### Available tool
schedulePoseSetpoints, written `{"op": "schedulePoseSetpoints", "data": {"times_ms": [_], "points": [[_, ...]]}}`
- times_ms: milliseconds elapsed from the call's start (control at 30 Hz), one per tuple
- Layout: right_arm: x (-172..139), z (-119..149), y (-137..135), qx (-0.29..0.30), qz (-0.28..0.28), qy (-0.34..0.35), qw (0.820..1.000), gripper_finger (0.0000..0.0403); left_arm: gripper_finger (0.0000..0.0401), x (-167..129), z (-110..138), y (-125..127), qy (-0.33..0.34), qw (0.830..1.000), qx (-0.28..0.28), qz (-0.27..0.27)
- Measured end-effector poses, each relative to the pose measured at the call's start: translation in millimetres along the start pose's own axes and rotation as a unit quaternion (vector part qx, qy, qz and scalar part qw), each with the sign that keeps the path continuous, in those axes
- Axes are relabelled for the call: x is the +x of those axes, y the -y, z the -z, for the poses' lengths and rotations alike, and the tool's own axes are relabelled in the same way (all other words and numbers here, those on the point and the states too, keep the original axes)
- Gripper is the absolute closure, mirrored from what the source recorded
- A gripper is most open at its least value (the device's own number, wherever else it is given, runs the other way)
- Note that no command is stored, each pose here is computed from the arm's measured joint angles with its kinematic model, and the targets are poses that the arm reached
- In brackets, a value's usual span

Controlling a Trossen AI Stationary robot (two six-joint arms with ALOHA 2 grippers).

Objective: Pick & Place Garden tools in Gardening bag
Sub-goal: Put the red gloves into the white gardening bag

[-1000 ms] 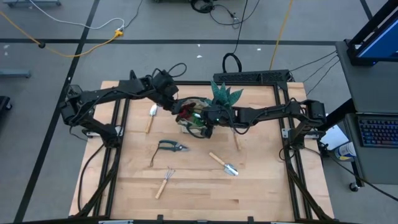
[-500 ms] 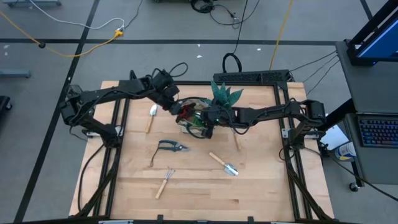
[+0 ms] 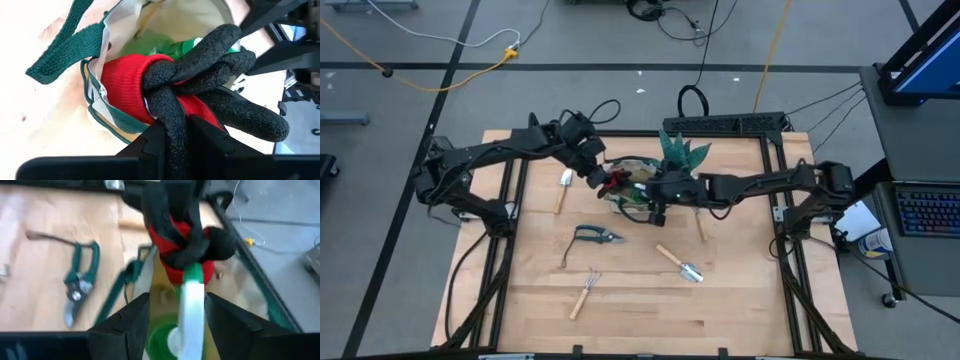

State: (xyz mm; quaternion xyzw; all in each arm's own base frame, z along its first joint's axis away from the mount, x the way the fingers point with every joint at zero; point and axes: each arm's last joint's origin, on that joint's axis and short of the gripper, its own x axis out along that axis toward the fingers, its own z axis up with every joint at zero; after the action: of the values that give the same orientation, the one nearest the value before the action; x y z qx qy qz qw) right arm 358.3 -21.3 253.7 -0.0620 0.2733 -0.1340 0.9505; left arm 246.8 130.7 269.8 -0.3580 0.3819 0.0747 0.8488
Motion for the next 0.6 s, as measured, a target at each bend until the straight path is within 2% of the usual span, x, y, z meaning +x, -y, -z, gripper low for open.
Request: {"op": "schedulePoseSetpoints", "data": {"times_ms": [133, 233, 300, 467, 533, 600], "points": [[-14.1, -9.2, -5.1, -0.011, -0.012, 0.025, 1.0, 0.0214, 0.032, -4.2, 0.3, 1.1, 0.011, 1.0, -0.015, -0.017], [-18.3, -11.1, -15.7, -0.061, -0.057, 0.037, 0.996, 0.0217, 0.032, -5.0, 1.2, -1.0, 0.009, 0.997, -0.073, -0.025], [-17.8, -10.7, -23.7, -0.088, -0.067, 0.042, 0.993, 0.0223, 0.032, -3.6, 2.0, -2.0, 0.004, 0.994, -0.105, -0.028], [-4.6, -15.5, -29.6, -0.157, -0.04, 0.097, 0.982, 0.023, 0.032, 2.2, 1.9, -2.5, -0.006, 0.992, -0.121, -0.02], [1.4, -26.5, -25.0, -0.143, -0.017, 0.163, 0.976, 0.023, 0.032, 3.2, -0.1, -1.1, 0.002, 0.993, -0.114, -0.015], [6.2, -30.4, -17.4, -0.129, -0.002, 0.192, 0.973, 0.023, 0.032, 4.4, -1.0, 0.1, 0.006, 0.994, -0.113, -0.012]]}}
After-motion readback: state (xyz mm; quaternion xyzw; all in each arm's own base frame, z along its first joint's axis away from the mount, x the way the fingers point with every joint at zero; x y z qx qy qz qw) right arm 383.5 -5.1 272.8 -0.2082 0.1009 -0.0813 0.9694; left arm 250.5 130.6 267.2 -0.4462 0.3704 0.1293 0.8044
